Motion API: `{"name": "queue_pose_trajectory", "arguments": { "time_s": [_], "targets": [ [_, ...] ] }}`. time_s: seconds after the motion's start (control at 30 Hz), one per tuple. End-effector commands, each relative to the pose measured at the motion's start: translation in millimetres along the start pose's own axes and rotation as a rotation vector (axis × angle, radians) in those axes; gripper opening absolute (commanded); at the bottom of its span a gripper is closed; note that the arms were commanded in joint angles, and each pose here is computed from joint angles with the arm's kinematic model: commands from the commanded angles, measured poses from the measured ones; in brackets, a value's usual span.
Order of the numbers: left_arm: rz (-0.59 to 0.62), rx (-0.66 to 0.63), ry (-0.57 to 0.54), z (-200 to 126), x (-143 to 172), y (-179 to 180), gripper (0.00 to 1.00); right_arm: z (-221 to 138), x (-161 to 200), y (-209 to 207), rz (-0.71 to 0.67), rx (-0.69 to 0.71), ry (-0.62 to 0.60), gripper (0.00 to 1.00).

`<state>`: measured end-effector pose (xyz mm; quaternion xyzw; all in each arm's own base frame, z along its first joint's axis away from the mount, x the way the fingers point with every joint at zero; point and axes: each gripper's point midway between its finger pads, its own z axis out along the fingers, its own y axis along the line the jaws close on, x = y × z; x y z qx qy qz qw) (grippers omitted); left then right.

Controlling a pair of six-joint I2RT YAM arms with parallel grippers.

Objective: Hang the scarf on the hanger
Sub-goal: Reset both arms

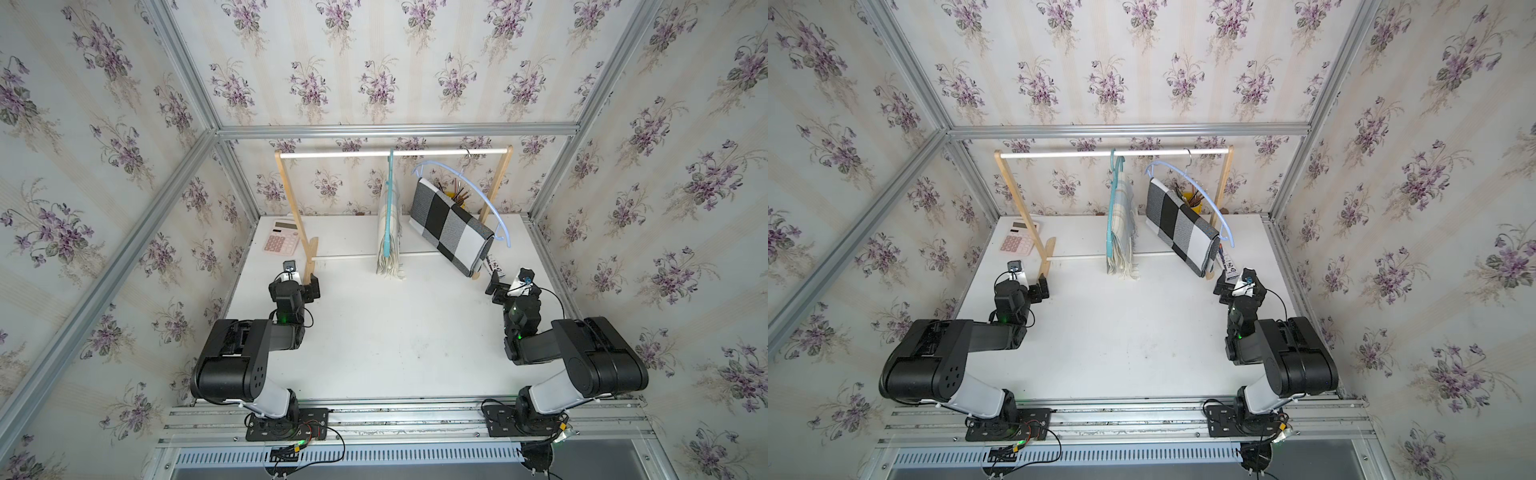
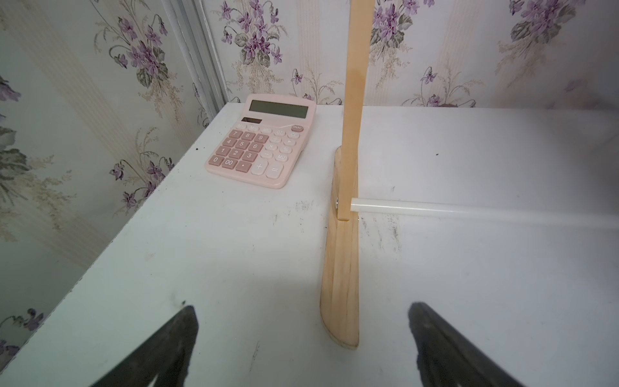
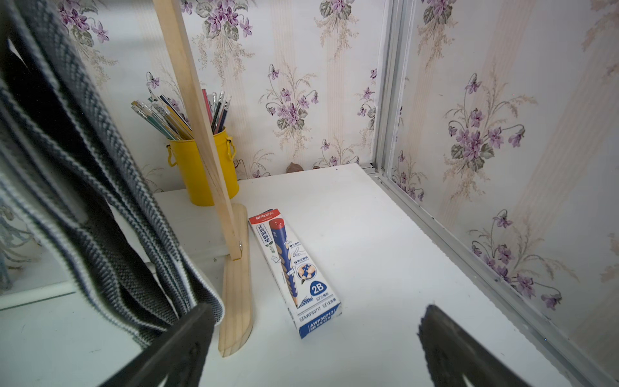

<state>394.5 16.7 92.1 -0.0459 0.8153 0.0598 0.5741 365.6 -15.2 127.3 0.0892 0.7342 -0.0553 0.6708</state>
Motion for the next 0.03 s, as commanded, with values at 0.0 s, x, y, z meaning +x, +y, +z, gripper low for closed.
{"name": "queue_pose_trajectory", "arguments": {
  "time_s": [0.0],
  "targets": [
    [0.003,0.007,-0.022,-1.5,-4.4,-1.2,1.0,0.6,-4.1,1.1,0.009,-0.005,-0.013,1.0]
  ]
}}
